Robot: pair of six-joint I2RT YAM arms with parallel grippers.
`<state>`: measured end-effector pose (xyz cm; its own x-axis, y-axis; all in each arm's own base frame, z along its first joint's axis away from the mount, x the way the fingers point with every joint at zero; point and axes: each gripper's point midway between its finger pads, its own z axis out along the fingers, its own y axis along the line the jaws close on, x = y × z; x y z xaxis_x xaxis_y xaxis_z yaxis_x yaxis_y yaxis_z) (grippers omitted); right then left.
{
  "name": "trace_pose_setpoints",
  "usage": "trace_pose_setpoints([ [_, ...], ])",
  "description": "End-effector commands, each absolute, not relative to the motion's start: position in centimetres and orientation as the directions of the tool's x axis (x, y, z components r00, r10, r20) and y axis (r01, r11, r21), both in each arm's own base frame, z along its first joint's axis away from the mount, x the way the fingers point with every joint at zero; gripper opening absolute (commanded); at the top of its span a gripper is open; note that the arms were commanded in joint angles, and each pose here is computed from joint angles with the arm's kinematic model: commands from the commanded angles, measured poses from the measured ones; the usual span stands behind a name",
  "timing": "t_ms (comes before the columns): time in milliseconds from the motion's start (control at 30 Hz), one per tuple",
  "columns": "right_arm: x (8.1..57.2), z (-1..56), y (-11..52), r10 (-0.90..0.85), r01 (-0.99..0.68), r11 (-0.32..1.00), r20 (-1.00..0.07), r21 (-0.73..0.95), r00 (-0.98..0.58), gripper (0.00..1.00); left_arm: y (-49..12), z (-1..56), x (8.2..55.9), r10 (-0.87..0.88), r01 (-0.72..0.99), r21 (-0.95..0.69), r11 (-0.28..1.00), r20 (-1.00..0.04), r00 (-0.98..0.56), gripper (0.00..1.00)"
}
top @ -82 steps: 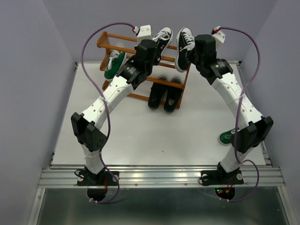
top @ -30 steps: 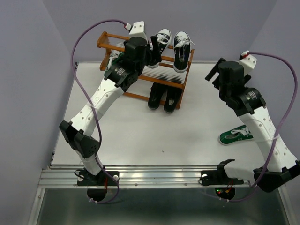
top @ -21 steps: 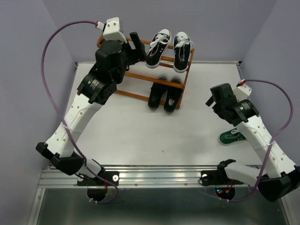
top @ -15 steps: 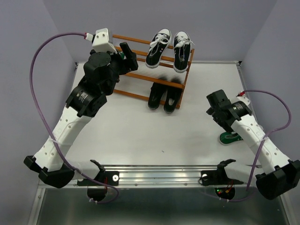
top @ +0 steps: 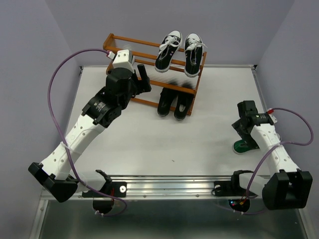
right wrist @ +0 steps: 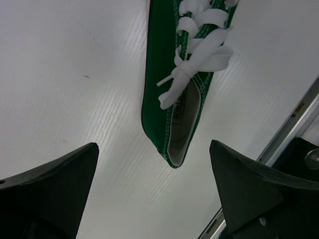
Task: Place and organize the shoes onto the shoe shelf
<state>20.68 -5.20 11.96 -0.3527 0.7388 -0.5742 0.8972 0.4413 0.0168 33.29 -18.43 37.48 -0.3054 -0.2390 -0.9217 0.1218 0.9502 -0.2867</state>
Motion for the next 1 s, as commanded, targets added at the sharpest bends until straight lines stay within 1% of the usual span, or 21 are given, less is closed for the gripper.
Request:
trace_pose_setpoints([
  [0, 23.4, 11.5, -5.3, 0.724, 0.869, 0.491, -0.582, 0.059, -0.370, 0.98, -18.3, 39.1, 33.0, -0.285, 0.138, -0.328, 0.935, -0.923, -0.259, 0.88],
  [33, 23.5, 11.2, -5.2, 0.725, 0.867, 0.495, -0.576, 0.056, -0.377, 0.97, -18.2, 39.0, 33.0, -0.285, 0.131, -0.326, 0.936, -0.923, -0.257, 0.88],
  [67, 24.0, 11.0, -5.0, 0.728, 0.864, 0.499, -0.576, 0.071, -0.373, 0.92, -18.1, 38.9, 33.1, -0.284, 0.130, -0.325, 0.937, -0.923, -0.257, 0.87],
  [167, 23.7, 9.4, -4.5, 0.740, 0.861, 0.504, -0.545, 0.063, -0.394, 0.86, -18.2, 38.8, 33.1, -0.285, 0.128, -0.324, 0.937, -0.924, -0.257, 0.87],
  [200, 23.6, 9.0, -4.4, 0.743, 0.862, 0.503, -0.540, 0.062, -0.395, 0.79, -18.2, 38.6, 33.2, -0.283, 0.126, -0.323, 0.938, -0.924, -0.258, 0.87],
  [233, 23.3, 8.5, -4.3, 0.750, 0.865, 0.498, -0.530, 0.060, -0.395, 0.76, -18.2, 38.6, 33.2, -0.283, 0.126, -0.323, 0.938, -0.924, -0.258, 0.87],
  [267, 23.4, 8.3, -4.2, 0.754, 0.865, 0.497, -0.528, 0.069, -0.391, 0.67, -18.3, 38.6, 33.2, -0.281, 0.129, -0.322, 0.938, -0.924, -0.260, 0.87],
  [367, 23.4, 8.1, -4.2, 0.752, 0.863, 0.499, -0.532, 0.074, -0.389, 0.53, -18.3, 38.5, 33.4, -0.280, 0.127, -0.320, 0.939, -0.925, -0.258, 0.86],
  [400, 23.5, 8.1, -4.3, 0.747, 0.861, 0.504, -0.534, 0.067, -0.396, 0.43, -18.3, 38.5, 33.4, -0.277, 0.125, -0.316, 0.941, -0.926, -0.258, 0.86],
  [433, 23.5, 8.1, -4.3, 0.744, 0.859, 0.507, -0.536, 0.065, -0.398, 0.38, -18.3, 38.4, 33.4, -0.274, 0.125, -0.314, 0.941, -0.926, -0.259, 0.86],
  [467, 23.6, 8.1, -4.4, 0.739, 0.858, 0.510, -0.540, 0.060, -0.402, 0.28, -18.2, 38.3, 33.5, -0.274, 0.122, -0.312, 0.942, -0.926, -0.258, 0.86],
  [567, 23.8, 8.3, -4.4, 0.736, 0.853, 0.518, -0.545, 0.069, -0.403, 0.07, -18.2, 38.3, 33.5, -0.275, 0.117, -0.313, 0.943, -0.926, -0.257, 0.86],
  [600, 24.2, 8.6, -4.1, 0.734, 0.842, 0.532, -0.544, 0.090, -0.406, 0.01, -18.1, 38.4, 33.5, -0.278, 0.114, -0.313, 0.943, -0.927, -0.253, 0.86],
  [700, 25.7, 9.4, -3.3, 0.733, 0.805, 0.571, -0.544, 0.162, -0.410, 0.01, -17.9, 38.7, 33.5, -0.280, 0.109, -0.314, 0.943, -0.928, -0.245, 0.86],
  [733, 26.2, 9.7, -2.3, 0.720, 0.760, 0.619, -0.528, 0.199, -0.449, 0.01, -17.8, 38.8, 33.6, -0.278, 0.106, -0.311, 0.945, -0.930, -0.242, 0.86],
  [833, 28.0, 11.1, -0.1, 0.705, 0.670, 0.680, -0.515, 0.298, -0.487, 0.01, -17.4, 39.1, 33.7, -0.273, 0.090, -0.300, 0.950, -0.934, -0.230, 0.86],
  [967, 28.6, 12.7, 2.3, 0.660, 0.599, 0.738, -0.522, 0.311, -0.541, 0.01, -16.9, 39.7, 33.9, -0.266, 0.070, -0.286, 0.956, -0.940, -0.214, 0.86],
])
